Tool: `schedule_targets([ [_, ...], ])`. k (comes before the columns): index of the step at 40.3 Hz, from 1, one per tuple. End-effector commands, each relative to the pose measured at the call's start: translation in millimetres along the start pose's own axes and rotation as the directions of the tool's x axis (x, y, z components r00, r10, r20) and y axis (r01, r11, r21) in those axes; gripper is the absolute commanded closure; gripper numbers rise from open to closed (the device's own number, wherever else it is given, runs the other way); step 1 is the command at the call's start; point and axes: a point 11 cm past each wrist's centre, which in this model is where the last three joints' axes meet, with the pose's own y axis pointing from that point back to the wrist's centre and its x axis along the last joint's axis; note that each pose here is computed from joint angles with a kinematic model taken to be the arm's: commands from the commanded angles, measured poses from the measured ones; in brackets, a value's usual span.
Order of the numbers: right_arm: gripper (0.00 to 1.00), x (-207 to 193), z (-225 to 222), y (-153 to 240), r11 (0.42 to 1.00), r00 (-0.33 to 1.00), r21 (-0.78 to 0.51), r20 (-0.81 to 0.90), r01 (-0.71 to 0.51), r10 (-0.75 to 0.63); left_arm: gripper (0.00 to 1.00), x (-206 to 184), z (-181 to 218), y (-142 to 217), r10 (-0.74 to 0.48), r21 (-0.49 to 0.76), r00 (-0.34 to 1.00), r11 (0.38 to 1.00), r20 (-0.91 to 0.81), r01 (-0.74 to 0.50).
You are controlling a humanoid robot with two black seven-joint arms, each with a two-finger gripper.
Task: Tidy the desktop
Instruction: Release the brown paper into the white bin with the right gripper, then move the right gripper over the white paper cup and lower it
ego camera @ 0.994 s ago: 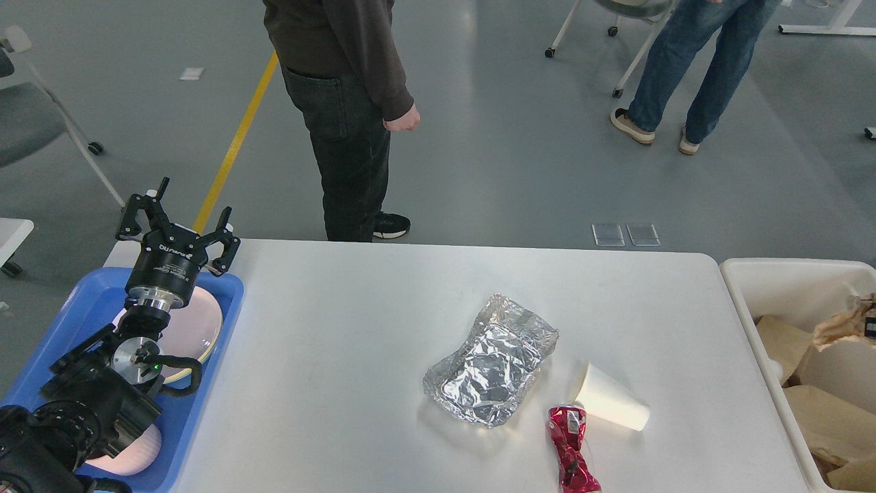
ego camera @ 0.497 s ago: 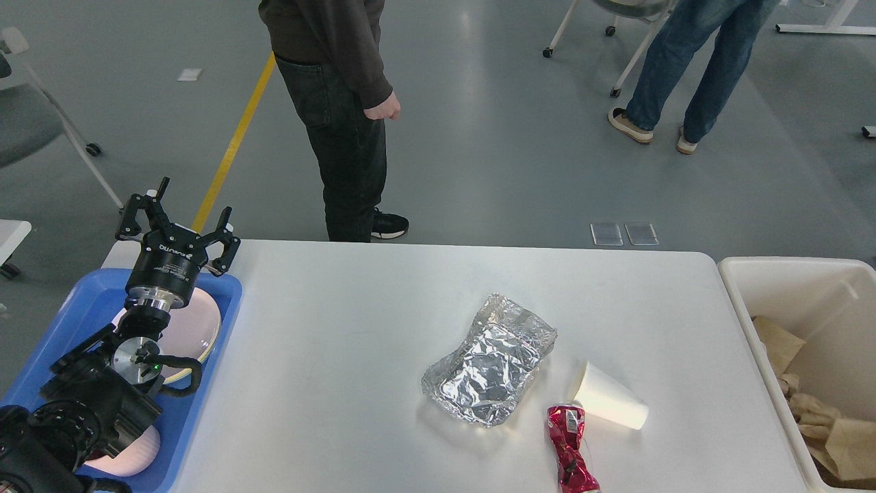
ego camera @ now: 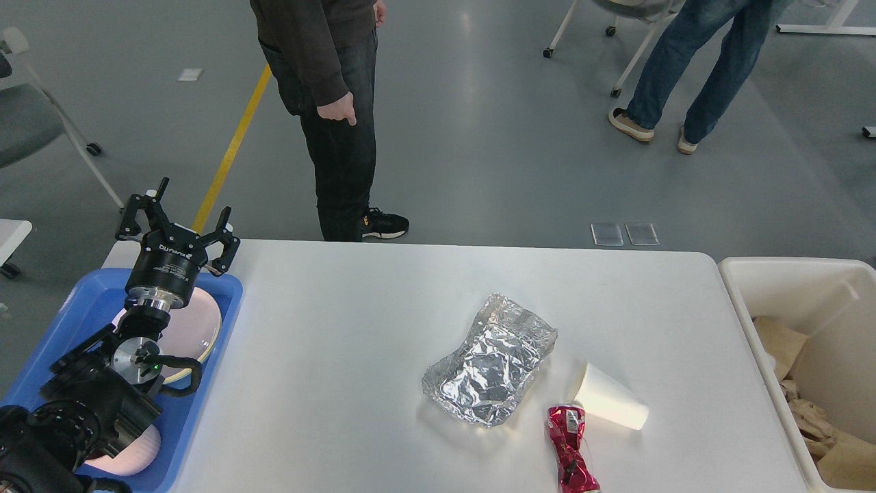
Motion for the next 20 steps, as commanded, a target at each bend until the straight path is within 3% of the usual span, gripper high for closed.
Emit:
schedule_targets([
  [1, 0.00, -6.4, -26.1, 28.7, 0.979, 0.983, 0.102, 0.025, 0.177, -0.180, 0.04, 0.0, 0.1, 0.0, 0.000, -0.001, 1.000, 1.000, 0.000, 0.000],
  [10, 0.00, -31.8, -57.7, 45.4, 0.902, 0.914, 0.172, 0.021, 0.397, -0.406, 0.04, 0.0, -0.1, 0.0, 0.000, 0.001, 1.000, 1.000, 0.000, 0.000],
  [16, 0.00, -67.1, -101.0, 42.3, 0.854, 0.868, 0.154, -0.089, 0.496, -0.488, 0.04, 0.0, -0.1, 0.0, 0.000, 0.001, 1.000, 1.000, 0.000, 0.000],
  [20, 0.00, -66.1, -139.2, 52.6, 0.856, 0.872, 0.173, -0.155, 0.487, -0.465, 0.04, 0.0, 0.1, 0.0, 0.000, -0.001, 1.000, 1.000, 0.000, 0.000],
])
